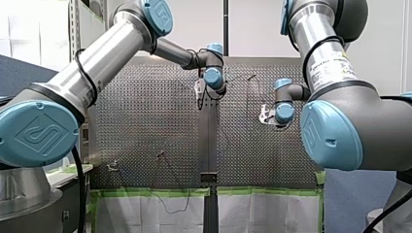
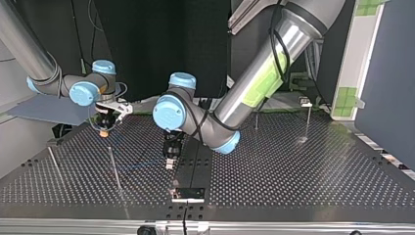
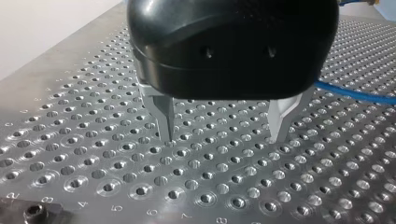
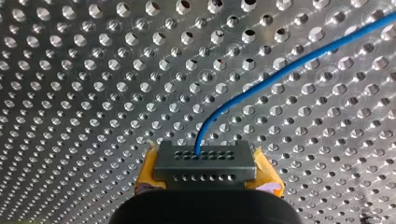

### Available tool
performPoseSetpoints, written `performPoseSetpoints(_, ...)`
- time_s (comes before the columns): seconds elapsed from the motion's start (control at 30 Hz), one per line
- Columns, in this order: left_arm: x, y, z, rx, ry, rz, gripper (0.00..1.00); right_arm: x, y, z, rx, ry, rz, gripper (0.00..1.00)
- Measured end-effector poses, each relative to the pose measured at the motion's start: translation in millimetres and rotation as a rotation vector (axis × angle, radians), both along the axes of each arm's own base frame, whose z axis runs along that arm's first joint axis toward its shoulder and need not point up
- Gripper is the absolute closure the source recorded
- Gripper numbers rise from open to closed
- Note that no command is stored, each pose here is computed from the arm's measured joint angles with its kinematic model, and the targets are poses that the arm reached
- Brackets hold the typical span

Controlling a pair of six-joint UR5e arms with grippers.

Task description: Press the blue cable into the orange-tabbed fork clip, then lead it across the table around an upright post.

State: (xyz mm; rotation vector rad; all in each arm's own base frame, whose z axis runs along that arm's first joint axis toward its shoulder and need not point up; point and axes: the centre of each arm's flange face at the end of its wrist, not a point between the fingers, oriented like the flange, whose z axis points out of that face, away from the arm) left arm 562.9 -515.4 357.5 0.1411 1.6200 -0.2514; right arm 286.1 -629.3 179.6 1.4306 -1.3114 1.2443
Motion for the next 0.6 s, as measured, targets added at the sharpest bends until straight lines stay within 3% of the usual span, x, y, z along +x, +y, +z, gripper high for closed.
performPoseSetpoints(0.4, -0.2, -0.3, -0.2, 0.0, 0.0, -0.001, 0.0, -8.1, -2.1, -6.8, -0.01, -0.014, -0.017, 1.0)
performPoseSetpoints(0.6, -0.7, -0.4, -0.2, -0.001, 0.002, -0.002, 0.0, -12.7, -1.7, -23.2, 0.009, -0.009, -0.029, 1.0)
